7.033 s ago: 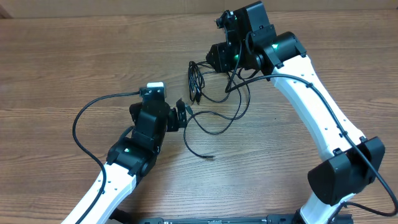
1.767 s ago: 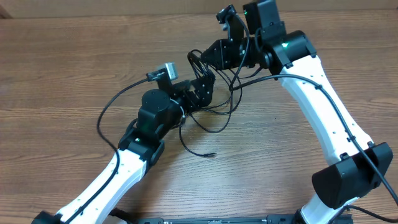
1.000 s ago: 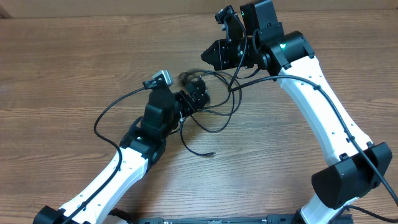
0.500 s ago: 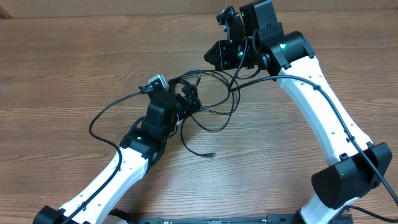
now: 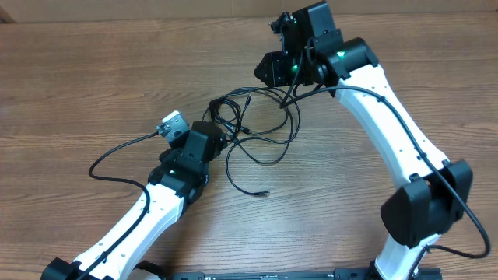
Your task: Untangle cables
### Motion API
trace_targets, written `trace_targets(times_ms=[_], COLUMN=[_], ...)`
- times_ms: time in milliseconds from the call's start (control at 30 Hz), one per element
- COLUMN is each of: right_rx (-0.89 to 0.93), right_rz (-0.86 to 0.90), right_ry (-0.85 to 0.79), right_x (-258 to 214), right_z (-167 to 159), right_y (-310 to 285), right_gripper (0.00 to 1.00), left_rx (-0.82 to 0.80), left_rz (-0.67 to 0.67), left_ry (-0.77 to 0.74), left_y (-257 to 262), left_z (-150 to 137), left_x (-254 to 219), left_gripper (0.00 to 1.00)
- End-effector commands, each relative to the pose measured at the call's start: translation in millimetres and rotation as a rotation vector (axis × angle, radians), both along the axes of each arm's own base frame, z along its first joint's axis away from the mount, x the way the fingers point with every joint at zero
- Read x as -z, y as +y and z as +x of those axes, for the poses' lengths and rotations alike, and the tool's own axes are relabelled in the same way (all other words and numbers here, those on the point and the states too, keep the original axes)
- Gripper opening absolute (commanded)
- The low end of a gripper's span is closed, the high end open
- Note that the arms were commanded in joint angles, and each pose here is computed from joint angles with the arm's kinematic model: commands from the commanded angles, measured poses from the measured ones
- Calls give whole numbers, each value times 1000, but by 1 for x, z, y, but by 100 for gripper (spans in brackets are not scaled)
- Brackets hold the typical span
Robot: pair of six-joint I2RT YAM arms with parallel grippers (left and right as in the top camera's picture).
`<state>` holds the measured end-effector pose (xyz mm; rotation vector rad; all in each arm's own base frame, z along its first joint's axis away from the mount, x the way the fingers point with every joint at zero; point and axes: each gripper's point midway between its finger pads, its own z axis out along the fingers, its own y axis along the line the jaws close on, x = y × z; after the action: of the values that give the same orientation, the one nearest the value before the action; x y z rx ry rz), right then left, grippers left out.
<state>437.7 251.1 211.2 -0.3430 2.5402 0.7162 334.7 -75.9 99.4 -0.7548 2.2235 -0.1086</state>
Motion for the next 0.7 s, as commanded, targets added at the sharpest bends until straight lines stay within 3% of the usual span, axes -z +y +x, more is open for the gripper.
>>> trace_targets(times_ms=[0,233,400,667], right_rx=[5,-89,-335,-678], right_rz=[-13,-70,-121,-244], right_ry=[10,-1,-59,-163], right_x=[14,44,65,92], right_z=[9,14,0,-20], right_y=[2,8,25,27], right_gripper=[44,52,62,62], left_rx=[-67,-182,-196,-205], left_rz=[21,-48,-60,-24], left_ry=[-19,-23,-20,-9], left_y=[14,29,31,37], left_z=[3,2,2,-1], left_x=[-4,-1,0,1], left_gripper=[100,99,100,100])
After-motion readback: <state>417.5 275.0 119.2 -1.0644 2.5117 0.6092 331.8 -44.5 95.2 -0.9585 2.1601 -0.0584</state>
